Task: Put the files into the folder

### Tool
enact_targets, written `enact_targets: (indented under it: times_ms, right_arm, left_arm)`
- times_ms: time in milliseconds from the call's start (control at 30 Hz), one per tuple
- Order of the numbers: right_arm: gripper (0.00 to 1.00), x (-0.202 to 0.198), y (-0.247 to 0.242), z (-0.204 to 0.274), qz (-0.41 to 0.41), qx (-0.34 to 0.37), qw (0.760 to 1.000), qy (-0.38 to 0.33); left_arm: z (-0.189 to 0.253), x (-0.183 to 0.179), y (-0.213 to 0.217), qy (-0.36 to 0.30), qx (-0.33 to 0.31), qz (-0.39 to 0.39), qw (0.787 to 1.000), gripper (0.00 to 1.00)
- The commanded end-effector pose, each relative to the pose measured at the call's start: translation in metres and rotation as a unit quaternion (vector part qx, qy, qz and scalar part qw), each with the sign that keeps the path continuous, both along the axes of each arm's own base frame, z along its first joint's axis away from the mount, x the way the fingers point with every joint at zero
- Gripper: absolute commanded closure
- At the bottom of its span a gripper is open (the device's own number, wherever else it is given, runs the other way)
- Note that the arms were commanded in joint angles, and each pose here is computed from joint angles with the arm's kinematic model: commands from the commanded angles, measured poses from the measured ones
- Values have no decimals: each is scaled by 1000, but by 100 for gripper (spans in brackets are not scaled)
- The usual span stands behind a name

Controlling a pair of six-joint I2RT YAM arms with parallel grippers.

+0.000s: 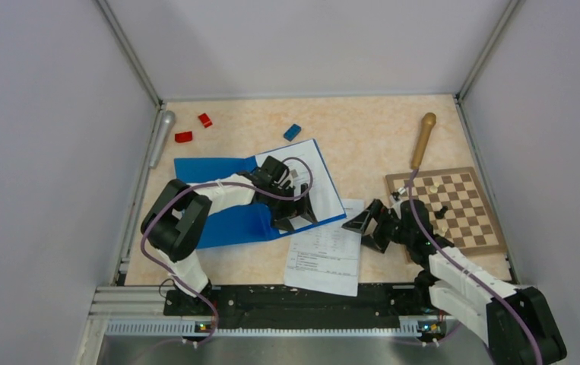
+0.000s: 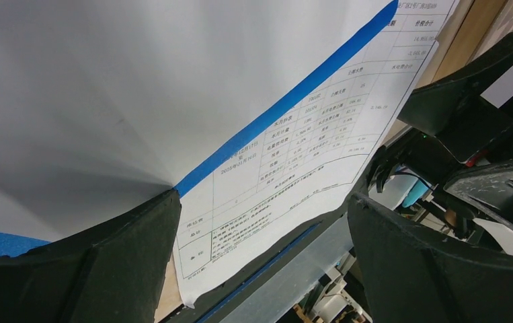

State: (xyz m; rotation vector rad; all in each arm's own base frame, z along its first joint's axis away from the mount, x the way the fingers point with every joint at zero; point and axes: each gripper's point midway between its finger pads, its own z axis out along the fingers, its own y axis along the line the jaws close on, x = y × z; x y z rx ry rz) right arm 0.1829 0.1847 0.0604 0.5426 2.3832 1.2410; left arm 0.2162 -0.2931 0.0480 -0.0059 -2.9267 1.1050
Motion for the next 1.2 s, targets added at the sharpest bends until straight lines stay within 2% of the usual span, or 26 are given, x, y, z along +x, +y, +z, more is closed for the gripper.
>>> enact_targets:
  times_ms: [0,133,300,400,433,500,700,867,1033,1167]
  right_arm:
    - [6,0,6,0,30,7,999,-28]
    - [11,0,12,-6,78,-6,996,-34]
    - [32,4,15,-12,90,-8,995,-34]
    - [52,4,14,-15,88,-16,995,-31]
    - [64,5,11,-17,82,-23,996,-28]
    - [99,6,2,-23,69,-60,996,-18]
    - [100,10,-36,-12,53,-193,979,-26]
    - [100,26,-67,37,31,-291,955,-50]
    - [100,64,-70,138,-26,-288,942,-170]
    - [100,101,-46,226,-30,-239,934,-262]
  left_arm:
    - [6,15,-9,-31,-17,-1,999,1]
    - [3,14,-6,-28,-8,1,1000,1]
    - [6,16,-5,-34,-4,2,999,1]
    - [14,16,-6,-42,-12,-3,999,1]
    - [20,16,-6,-47,-16,-5,999,1]
    - [32,16,-7,-56,-23,-7,998,1]
    - [91,16,-14,-116,-77,-50,989,1]
    - [136,25,-10,-173,-87,-53,980,1]
    - [164,51,17,-220,-72,9,973,1]
    - [162,60,53,-226,-40,57,972,1]
